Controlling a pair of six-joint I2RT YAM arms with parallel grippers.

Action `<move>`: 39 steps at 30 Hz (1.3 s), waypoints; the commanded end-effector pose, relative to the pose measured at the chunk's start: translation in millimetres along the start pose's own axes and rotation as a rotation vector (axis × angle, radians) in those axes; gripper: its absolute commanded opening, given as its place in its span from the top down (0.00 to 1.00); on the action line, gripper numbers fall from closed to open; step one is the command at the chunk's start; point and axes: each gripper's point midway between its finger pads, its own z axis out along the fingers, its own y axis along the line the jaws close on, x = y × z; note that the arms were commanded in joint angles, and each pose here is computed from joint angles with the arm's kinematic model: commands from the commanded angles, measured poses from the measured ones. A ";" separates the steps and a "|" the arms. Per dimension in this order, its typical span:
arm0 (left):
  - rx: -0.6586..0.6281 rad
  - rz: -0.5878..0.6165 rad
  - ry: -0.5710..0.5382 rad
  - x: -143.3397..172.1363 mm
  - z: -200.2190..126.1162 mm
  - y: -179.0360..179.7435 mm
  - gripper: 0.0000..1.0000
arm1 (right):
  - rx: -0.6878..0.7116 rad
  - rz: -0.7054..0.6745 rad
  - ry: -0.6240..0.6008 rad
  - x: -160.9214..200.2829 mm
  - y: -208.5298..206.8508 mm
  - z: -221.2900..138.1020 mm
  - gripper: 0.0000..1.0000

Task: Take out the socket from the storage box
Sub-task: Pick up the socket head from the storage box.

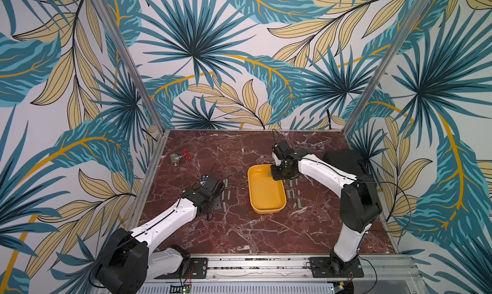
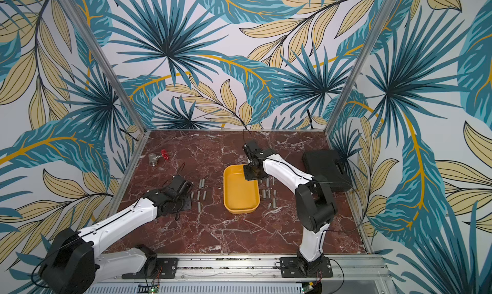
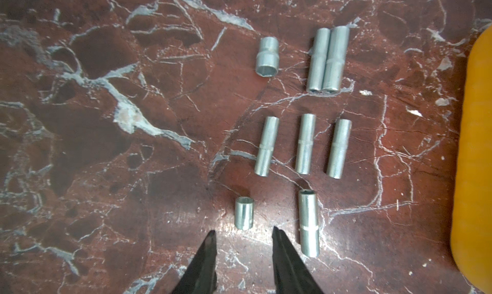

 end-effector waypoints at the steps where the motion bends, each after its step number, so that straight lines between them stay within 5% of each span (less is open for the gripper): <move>1: -0.010 -0.030 0.005 3.4 6.4 10.0 0.62 | 0.092 -0.045 0.030 1.1 -12.3 5.4 0.67; 31: 0.025 -0.006 0.066 10.2 26.9 -0.9 0.62 | 0.204 -0.141 0.122 -9.6 -6.3 74.6 0.68; 39: 0.027 -0.010 0.065 10.6 24.7 -0.2 0.62 | 0.179 -0.140 0.156 -0.4 -2.8 85.1 0.77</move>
